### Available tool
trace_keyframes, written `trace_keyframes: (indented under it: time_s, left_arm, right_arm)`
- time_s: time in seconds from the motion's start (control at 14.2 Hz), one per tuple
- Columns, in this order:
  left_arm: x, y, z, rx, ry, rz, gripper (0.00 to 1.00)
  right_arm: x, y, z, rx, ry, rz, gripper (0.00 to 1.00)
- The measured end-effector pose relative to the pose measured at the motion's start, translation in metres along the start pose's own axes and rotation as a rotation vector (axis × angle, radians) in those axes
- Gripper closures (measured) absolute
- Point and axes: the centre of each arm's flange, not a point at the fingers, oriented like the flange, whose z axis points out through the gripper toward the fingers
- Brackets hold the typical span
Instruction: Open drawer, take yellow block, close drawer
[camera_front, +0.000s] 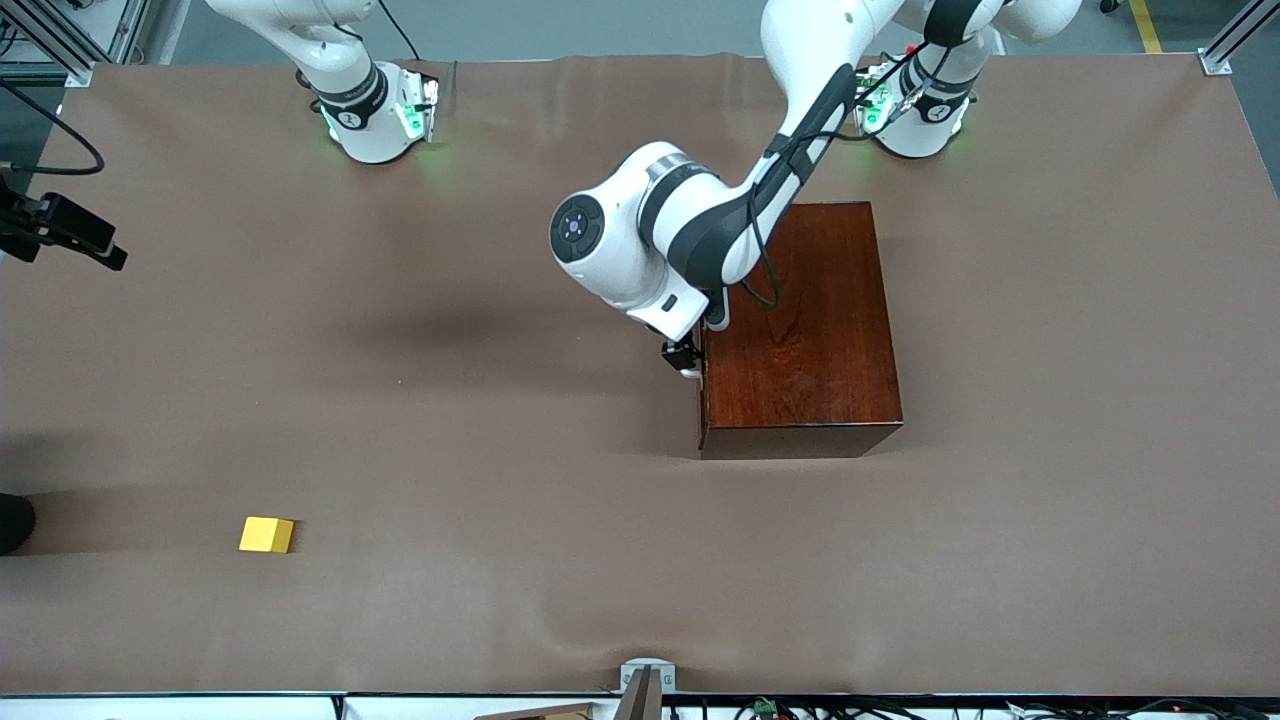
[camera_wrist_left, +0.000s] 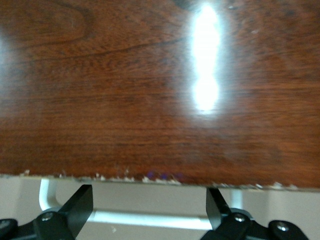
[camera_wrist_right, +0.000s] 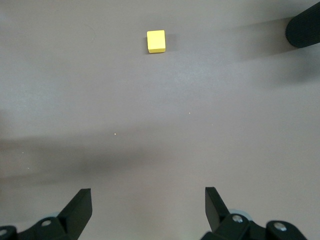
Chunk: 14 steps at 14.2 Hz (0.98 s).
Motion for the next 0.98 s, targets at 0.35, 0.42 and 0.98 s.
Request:
trace_keyframes:
  time_s: [0.35, 0.42, 0.98]
  left_arm:
    - [0.054, 0.033, -0.081, -0.111, -0.180, -0.086, 0.00]
    - [0.072, 0.046, -0.092, -0.121, -0.212, -0.116, 0.00]
    - [0.203, 0.146, -0.062, -0.091, -0.249, -0.213, 0.00]
  right_arm:
    - [0.000, 0.000, -0.002, 0.000, 0.003, 0.000, 0.00]
    - [0.000, 0.000, -0.002, 0.000, 0.004, -0.002, 0.00]
    - [-0.001, -0.013, -0.002, 0.000, 0.004, -0.031, 0.00]
